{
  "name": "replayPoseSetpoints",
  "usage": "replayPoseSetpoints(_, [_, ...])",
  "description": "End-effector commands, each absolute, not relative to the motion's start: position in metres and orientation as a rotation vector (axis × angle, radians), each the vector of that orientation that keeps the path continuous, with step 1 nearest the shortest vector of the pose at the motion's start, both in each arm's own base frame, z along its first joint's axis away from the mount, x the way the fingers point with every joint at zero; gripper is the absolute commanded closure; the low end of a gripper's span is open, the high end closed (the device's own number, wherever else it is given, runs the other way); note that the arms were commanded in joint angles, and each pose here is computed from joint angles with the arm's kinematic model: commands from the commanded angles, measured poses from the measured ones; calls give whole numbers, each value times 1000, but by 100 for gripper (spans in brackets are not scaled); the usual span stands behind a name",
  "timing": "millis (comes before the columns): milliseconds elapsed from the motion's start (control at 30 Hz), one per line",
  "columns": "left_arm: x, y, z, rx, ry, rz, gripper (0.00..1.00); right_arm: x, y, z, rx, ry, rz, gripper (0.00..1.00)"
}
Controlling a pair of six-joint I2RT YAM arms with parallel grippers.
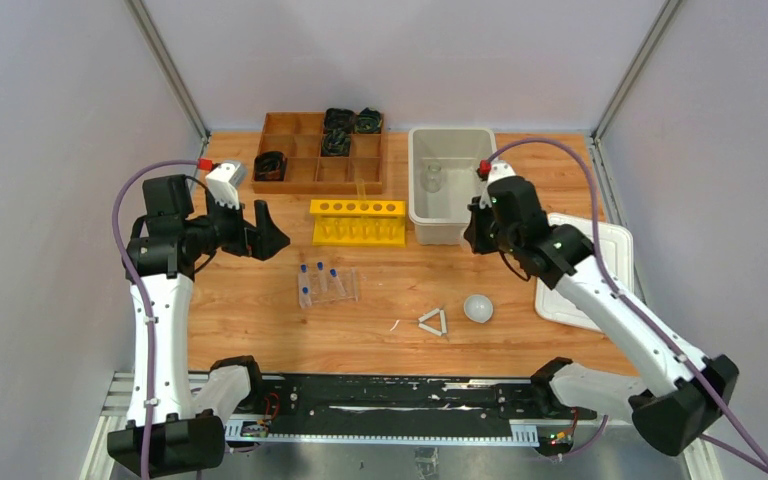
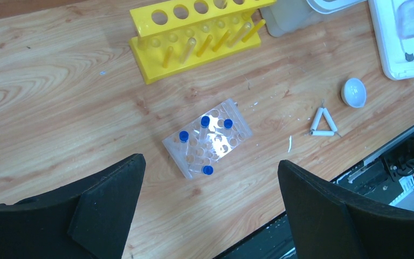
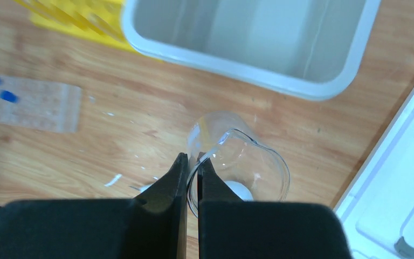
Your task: Organize the chemistry lab equipment
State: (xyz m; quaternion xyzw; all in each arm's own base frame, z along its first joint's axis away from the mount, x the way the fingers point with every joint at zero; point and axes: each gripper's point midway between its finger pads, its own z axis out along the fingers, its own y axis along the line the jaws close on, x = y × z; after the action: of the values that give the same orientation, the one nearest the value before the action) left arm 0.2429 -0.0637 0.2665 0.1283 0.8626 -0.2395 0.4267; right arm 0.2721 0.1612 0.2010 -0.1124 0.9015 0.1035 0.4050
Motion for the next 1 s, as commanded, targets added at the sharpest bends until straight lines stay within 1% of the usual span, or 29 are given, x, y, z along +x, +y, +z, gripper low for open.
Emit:
replayPoseSetpoints(0, [243,-67,278,344,2122,-609,0,258,169,266,-328,2161,387,100])
replayPoseSetpoints(133, [242,-67,280,343,2117,-607,0,279,172,304,-300,2092,376,100])
replayPoseSetpoints(233, [241,-67,282,344,2110,-602,0,309,172,310,-277,2104,316,100])
replayPoseSetpoints(333, [241,-66,282,346,2108,-596,0,350,171,308,-255,2125,218,100])
replayPoseSetpoints(500, [244,-63,275,340,2133,-586,0,422,164,274,-225,2233,74,100])
replayPoseSetpoints(633, [245,-62,272,356,2136,-576,0,465,158,236,-216,2307,-12,100])
replayPoseSetpoints(833, [249,-61,268,360,2152,-578,0,504,151,181,-205,2396,-77,100])
replayPoseSetpoints(967, [251,-61,265,367,2159,-581,0,519,148,158,-209,2430,-100,100])
